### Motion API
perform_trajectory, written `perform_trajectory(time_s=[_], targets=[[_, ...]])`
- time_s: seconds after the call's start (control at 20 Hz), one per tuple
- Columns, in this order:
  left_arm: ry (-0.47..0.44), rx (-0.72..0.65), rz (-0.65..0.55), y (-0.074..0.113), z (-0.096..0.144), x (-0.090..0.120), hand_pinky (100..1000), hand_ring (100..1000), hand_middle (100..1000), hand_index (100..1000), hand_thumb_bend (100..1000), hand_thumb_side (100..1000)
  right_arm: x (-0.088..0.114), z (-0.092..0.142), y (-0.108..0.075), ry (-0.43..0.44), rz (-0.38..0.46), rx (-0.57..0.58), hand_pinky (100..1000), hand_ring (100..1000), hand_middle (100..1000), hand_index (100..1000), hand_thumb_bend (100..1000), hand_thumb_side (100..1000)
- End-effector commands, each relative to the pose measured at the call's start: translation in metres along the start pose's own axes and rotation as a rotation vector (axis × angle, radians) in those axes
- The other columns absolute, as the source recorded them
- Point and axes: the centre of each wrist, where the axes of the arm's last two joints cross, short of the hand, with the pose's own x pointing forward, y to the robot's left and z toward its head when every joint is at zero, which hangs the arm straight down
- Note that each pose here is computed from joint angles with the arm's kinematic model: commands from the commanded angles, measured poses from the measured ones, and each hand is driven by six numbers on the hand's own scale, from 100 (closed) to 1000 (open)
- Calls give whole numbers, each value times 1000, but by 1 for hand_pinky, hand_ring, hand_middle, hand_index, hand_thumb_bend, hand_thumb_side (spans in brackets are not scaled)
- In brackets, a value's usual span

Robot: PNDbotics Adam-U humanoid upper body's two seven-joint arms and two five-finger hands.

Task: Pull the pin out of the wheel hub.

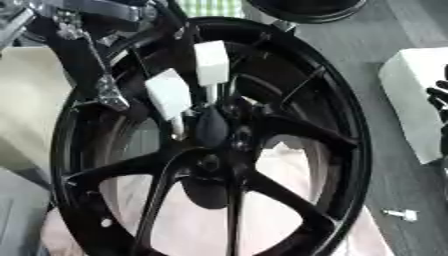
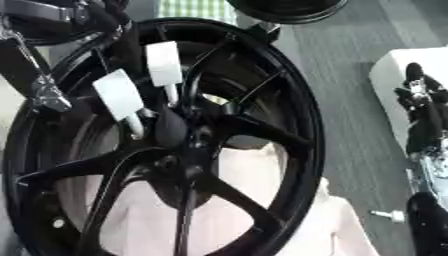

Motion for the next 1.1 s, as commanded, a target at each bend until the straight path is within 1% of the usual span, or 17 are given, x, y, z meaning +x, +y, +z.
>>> perform_trajectory(time_s=[0.05, 0.25, 0.45, 0.6, 0.65, 0.75, 0.85, 0.9, 0.95, 1.1], targets=[[-21, -82, -42, 4, 3, -3, 741, 612, 622, 771, 570, 185, 12, -7, 1, -40, 12, 15, 860, 692, 619, 733, 614, 445], [-23, -96, -25, 1, -2, -3, 749, 619, 620, 754, 528, 100, 12, -7, 1, -39, 10, 17, 860, 692, 619, 733, 612, 445], [-33, -111, -16, -4, -4, -4, 749, 617, 609, 742, 504, 100, 12, -7, 2, -38, 9, 15, 860, 692, 619, 733, 609, 446], [-31, -114, -6, -6, -6, -6, 728, 576, 550, 709, 474, 100, 12, -7, 2, -37, 8, 16, 860, 692, 619, 733, 608, 447], [-29, -114, -4, -6, -6, -6, 728, 576, 550, 709, 474, 100, 12, -7, 2, -36, 8, 16, 860, 692, 619, 733, 608, 447], [-32, -111, 5, -6, -6, -6, 714, 550, 508, 671, 414, 100, 11, -7, 2, -35, 8, 15, 860, 693, 619, 733, 609, 448], [-39, -106, 18, -6, -7, -7, 707, 534, 486, 649, 385, 100, 11, -7, 2, -33, 8, 14, 860, 693, 619, 733, 609, 448], [-41, -105, 23, -6, -7, -7, 695, 514, 459, 617, 354, 100, 11, -7, 2, -34, 7, 14, 860, 693, 620, 734, 609, 447], [-42, -102, 28, -6, -7, -7, 693, 511, 454, 611, 350, 100, 11, -7, 2, -34, 7, 14, 860, 693, 620, 734, 610, 447], [-52, -84, 49, -4, -5, -7, 655, 456, 358, 511, 303, 100, 11, -7, 2, -33, 5, 14, 860, 693, 620, 734, 611, 446]])
